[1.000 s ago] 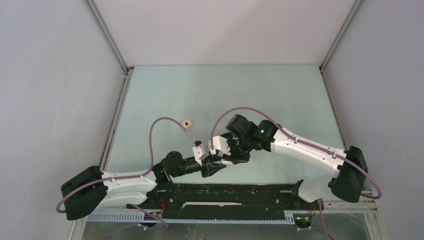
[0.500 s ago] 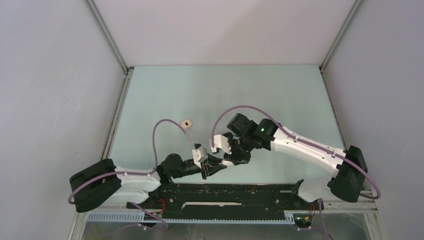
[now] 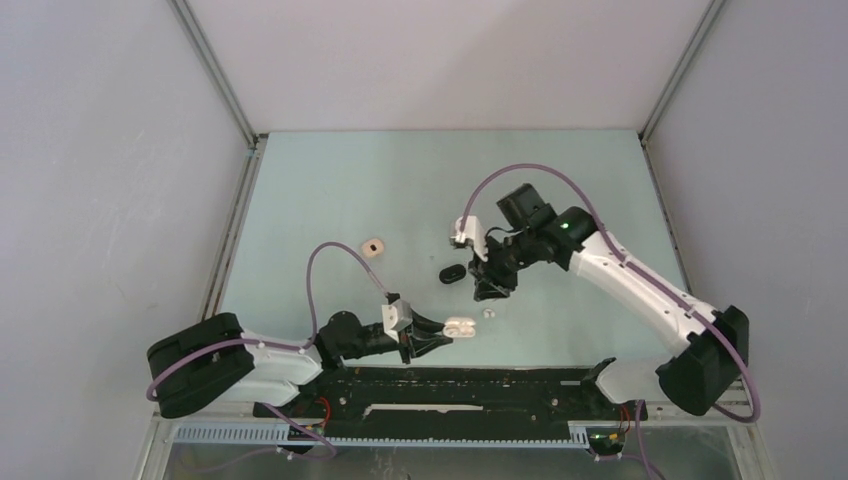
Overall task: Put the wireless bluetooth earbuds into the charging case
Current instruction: Adjust the charging case, then pick up the earbud from the center of the board.
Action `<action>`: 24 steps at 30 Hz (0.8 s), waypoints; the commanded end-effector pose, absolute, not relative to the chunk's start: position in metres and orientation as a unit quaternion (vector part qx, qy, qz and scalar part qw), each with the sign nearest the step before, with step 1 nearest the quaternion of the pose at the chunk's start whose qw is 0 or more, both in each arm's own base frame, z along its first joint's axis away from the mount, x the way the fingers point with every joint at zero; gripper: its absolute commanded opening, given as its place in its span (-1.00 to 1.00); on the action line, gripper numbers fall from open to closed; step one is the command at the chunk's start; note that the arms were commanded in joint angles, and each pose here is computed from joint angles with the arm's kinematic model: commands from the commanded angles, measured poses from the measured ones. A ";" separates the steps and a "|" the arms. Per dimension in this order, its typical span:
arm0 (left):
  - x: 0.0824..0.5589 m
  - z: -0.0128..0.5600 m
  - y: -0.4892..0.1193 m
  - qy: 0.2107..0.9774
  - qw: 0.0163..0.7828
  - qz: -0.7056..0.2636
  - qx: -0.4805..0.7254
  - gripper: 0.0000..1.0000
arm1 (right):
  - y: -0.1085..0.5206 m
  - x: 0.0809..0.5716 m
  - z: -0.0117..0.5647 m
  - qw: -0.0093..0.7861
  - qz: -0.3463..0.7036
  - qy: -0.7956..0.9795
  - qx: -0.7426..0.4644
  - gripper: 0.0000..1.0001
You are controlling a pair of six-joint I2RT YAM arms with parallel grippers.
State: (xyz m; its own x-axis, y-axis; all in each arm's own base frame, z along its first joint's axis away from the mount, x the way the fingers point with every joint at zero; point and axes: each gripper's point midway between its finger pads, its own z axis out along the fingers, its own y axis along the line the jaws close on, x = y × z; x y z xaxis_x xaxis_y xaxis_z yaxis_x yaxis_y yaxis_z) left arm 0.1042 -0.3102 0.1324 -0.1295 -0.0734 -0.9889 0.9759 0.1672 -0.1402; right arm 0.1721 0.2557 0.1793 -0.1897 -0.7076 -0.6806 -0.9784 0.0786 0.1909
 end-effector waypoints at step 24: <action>0.120 0.166 -0.266 0.531 0.616 -0.478 0.331 -1.00 | 0.203 0.256 0.047 0.162 0.247 0.744 -0.600 -0.20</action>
State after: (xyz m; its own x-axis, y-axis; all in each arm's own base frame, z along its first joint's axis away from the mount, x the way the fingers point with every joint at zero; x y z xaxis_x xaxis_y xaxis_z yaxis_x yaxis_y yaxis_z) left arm 0.1190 -0.2790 0.2016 -0.0073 -0.3034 -0.9528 0.9548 0.2810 -0.0968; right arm 0.2482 0.1909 0.0604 -0.3246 -0.7654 -0.5557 -0.9438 0.2234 0.2436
